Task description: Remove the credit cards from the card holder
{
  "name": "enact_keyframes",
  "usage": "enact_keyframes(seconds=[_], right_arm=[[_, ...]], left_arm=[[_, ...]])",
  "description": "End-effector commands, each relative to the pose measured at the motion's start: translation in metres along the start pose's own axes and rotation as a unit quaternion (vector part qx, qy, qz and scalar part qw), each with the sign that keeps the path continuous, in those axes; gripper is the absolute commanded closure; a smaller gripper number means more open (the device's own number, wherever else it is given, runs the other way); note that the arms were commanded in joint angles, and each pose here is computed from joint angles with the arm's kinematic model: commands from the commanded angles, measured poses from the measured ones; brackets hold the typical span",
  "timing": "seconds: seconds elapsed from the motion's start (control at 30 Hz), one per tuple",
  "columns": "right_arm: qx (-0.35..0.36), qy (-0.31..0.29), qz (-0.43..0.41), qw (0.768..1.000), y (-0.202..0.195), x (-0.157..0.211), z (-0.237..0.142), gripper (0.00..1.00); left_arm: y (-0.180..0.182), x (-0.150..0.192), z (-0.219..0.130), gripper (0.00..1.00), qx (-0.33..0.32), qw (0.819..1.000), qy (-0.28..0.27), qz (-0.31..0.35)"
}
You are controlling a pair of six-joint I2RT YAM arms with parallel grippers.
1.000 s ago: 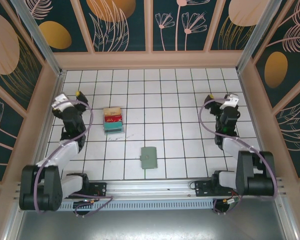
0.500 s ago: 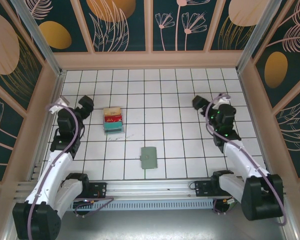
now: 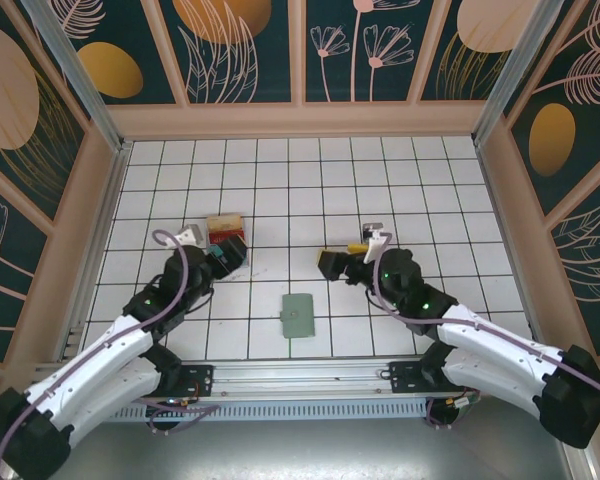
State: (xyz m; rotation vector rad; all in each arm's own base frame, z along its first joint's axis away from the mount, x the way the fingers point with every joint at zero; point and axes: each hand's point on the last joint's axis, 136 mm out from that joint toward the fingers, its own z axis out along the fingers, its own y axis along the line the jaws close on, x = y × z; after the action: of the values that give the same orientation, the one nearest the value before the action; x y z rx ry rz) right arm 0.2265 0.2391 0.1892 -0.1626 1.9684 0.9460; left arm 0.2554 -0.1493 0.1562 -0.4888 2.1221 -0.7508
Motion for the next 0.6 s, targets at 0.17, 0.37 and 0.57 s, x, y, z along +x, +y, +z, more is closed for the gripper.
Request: enact_keyframes(seconds=[0.17, 0.37, 0.57], right_arm=[[0.053, 0.029, -0.004, 0.998, -0.017, 0.03, -0.009, 0.01], [0.079, 0.039, 0.0, 0.996, -0.04, 0.048, -0.024, 0.01], [0.083, 0.013, 0.012, 0.996, -0.047, 0.043, -0.043, 0.01]], left_arm=[[-0.017, 0.052, -0.004, 0.02, -0.024, 0.999, 0.021, 0.034], [-0.033, 0.095, -0.006, 0.01, -0.003, 0.997, 0.054, 0.058], [-0.056, 0.145, -0.006, 0.15, -0.037, 0.983, 0.099, 0.148]])
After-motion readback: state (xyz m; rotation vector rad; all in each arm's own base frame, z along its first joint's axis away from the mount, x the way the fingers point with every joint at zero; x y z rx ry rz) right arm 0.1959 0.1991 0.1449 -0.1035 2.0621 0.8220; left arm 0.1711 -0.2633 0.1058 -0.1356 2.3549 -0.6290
